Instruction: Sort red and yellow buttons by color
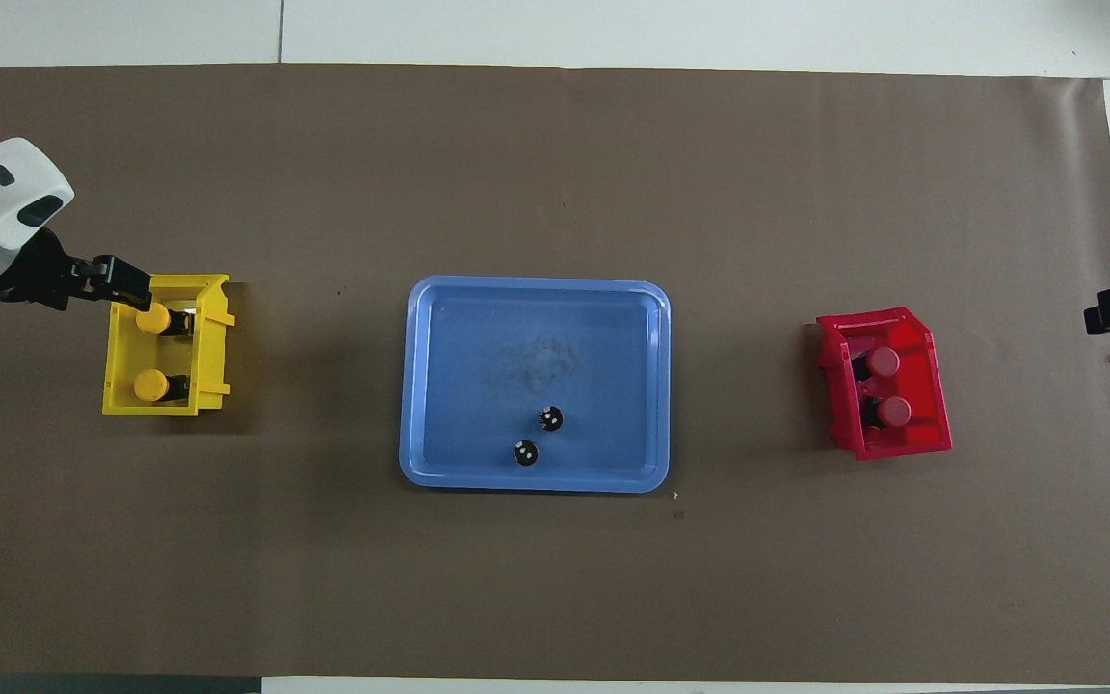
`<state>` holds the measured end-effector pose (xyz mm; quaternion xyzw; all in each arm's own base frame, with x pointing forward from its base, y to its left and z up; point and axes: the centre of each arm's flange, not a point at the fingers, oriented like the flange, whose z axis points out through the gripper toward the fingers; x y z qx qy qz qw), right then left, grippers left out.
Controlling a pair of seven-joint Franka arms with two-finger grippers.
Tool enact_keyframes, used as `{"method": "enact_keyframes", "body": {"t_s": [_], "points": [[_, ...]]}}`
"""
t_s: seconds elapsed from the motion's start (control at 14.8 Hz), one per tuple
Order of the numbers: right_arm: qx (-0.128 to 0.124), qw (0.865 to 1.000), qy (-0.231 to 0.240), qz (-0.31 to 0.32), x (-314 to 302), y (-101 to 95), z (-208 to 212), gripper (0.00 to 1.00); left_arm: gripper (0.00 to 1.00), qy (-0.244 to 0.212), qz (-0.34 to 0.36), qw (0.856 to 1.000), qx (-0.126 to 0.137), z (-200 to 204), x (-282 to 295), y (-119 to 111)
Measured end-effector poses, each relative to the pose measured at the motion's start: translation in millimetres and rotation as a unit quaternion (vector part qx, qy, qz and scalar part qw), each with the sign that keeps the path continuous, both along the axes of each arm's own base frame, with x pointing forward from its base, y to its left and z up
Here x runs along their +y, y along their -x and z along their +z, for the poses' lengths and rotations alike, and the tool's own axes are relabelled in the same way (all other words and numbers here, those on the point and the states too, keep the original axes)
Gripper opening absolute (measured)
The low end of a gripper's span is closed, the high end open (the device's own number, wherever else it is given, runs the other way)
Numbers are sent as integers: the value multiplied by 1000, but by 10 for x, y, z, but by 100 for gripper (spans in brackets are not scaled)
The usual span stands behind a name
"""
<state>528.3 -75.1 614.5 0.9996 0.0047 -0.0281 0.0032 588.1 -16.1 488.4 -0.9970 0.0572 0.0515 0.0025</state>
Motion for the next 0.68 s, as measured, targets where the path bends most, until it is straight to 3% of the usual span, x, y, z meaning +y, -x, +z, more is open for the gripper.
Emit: {"method": "enact_keyframes", "body": {"t_s": [0.34,0.68], "points": [[0,1000,0,0,0,0,0,100,100,4,-3,1000,4,1184,-50,237],[0,1000,0,0,0,0,0,100,100,4,-20,1000,7,1496,-249,332]]}}
